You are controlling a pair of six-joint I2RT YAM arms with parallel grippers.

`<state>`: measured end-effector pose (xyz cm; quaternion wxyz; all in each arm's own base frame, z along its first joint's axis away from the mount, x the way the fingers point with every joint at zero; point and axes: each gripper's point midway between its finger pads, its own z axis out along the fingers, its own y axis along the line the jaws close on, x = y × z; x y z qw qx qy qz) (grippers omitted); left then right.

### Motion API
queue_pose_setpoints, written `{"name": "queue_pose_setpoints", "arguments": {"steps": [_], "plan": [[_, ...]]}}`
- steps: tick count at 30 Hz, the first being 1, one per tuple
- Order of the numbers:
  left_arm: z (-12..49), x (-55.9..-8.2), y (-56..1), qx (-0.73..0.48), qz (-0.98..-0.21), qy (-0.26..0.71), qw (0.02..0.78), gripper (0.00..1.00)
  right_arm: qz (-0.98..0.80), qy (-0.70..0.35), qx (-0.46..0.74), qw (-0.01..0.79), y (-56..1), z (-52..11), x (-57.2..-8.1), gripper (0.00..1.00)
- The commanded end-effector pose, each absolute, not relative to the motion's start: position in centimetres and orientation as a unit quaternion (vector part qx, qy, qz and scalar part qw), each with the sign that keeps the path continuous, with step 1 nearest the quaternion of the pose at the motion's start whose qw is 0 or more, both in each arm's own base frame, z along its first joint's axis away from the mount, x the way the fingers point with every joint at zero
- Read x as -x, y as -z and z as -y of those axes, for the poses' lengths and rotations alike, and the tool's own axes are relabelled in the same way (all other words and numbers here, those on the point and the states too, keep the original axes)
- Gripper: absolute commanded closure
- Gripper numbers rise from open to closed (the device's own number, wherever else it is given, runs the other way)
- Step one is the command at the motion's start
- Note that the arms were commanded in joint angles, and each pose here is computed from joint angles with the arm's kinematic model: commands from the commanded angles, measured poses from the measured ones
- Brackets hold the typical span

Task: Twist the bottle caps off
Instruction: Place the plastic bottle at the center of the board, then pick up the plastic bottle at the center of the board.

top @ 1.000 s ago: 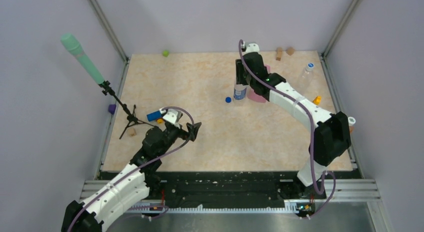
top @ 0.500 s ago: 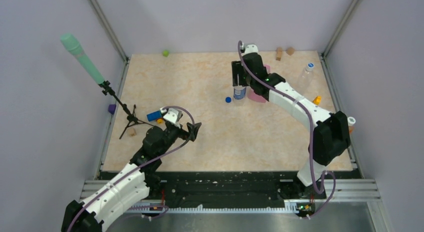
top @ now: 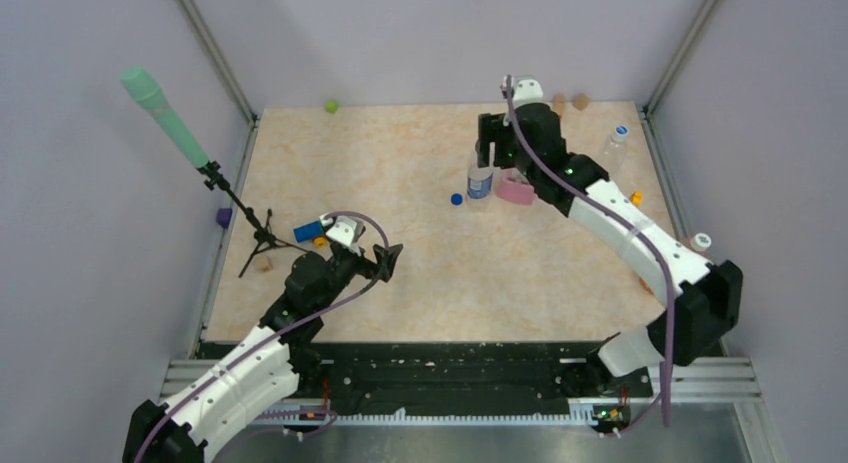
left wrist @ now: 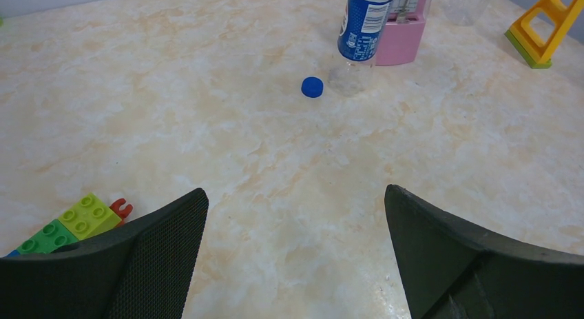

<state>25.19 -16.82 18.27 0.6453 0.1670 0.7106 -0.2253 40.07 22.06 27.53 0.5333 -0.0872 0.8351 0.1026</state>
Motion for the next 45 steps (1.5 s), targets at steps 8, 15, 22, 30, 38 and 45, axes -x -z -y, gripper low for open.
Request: {"name": "queue_pose_setpoints", "arguments": {"steps": [8, 15, 22, 30, 38, 45], "plan": [[17.9, -25.1, -22.9, -0.158, -0.677, 0.267, 0.667, 0.01, -0.777, 0.011, -0.102, 0.621, -35.8, -7.3, -40.9, 0.27], [17.6, -24.5, -23.2, -0.153, -0.667, 0.274, 0.676, 0.01, -0.797, 0.050, -0.182, 0.574, -33.1, -0.1, -43.9, 0.27], [17.2, -24.0, -23.6, -0.157, -0.651, 0.274, 0.690, 0.01, -0.807, 0.099, -0.199, 0.548, -31.2, 3.7, -45.3, 0.27], [17.2, -24.3, -23.9, -0.145, -0.653, 0.275, 0.691, 0.01, -0.830, 0.116, -0.194, 0.510, -28.1, 5.9, -47.6, 0.27], [17.2, -24.5, -23.6, -0.144, -0.662, 0.273, 0.683, 0.01, -0.846, 0.114, -0.197, 0.481, -24.4, 7.1, -49.7, 0.32], [17.2, -24.4, -23.5, -0.144, -0.662, 0.273, 0.683, 0.01, -0.852, 0.142, -0.194, 0.466, -22.9, 8.3, -50.3, 0.40]]}}
